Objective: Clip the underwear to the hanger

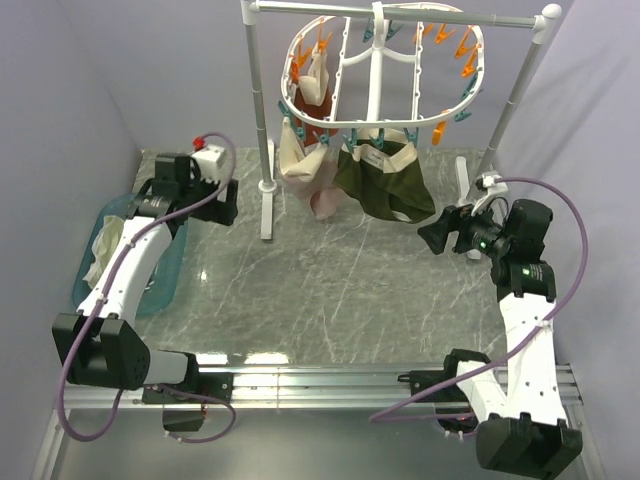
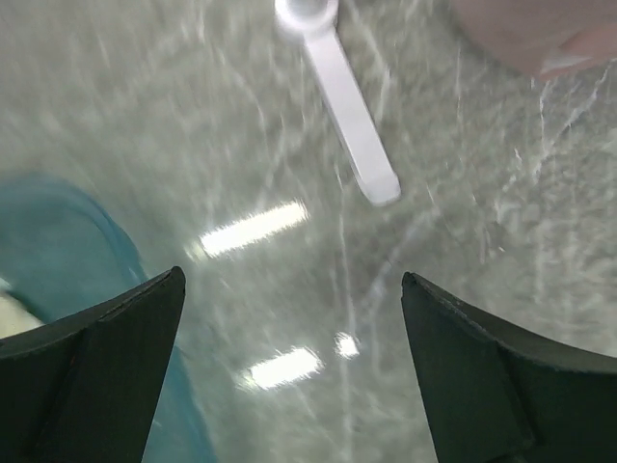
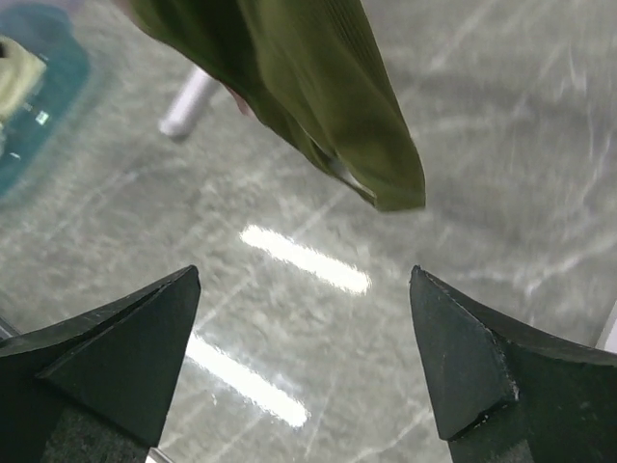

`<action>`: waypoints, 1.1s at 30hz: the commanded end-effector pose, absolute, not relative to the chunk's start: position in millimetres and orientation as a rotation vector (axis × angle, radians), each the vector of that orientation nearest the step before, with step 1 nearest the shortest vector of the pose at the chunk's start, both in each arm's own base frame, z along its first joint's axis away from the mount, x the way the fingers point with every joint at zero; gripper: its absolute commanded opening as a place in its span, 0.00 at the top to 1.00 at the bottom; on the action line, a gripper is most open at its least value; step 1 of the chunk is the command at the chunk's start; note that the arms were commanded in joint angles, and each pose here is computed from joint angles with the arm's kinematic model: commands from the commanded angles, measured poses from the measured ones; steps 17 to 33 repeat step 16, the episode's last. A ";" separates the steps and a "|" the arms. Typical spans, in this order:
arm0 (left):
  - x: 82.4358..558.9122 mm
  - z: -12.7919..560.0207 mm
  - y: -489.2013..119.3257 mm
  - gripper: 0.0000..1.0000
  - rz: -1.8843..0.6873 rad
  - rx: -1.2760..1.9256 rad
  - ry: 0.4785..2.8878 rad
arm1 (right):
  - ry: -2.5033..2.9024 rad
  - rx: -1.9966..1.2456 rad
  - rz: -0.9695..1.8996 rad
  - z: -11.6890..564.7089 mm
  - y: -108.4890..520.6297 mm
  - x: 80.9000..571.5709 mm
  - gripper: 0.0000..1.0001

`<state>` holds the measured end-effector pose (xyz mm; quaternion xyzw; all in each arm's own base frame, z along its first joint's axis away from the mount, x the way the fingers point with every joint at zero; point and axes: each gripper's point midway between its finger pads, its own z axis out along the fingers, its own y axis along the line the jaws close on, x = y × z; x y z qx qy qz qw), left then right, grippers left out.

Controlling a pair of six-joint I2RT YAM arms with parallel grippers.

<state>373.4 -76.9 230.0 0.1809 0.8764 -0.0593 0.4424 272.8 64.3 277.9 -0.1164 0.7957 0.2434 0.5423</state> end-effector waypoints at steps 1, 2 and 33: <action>342.3 212.4 -90.7 0.01 -0.452 0.248 2.273 | 1.975 -0.238 0.493 250.2 49.3 277.2 0.03; 337.0 204.5 -85.0 0.01 -0.441 0.223 2.280 | 2.004 -0.234 0.484 237.9 47.3 276.9 0.03; 342.1 188.3 -70.9 0.00 -0.349 0.167 2.225 | 2.049 -0.196 0.444 206.4 43.6 275.7 0.01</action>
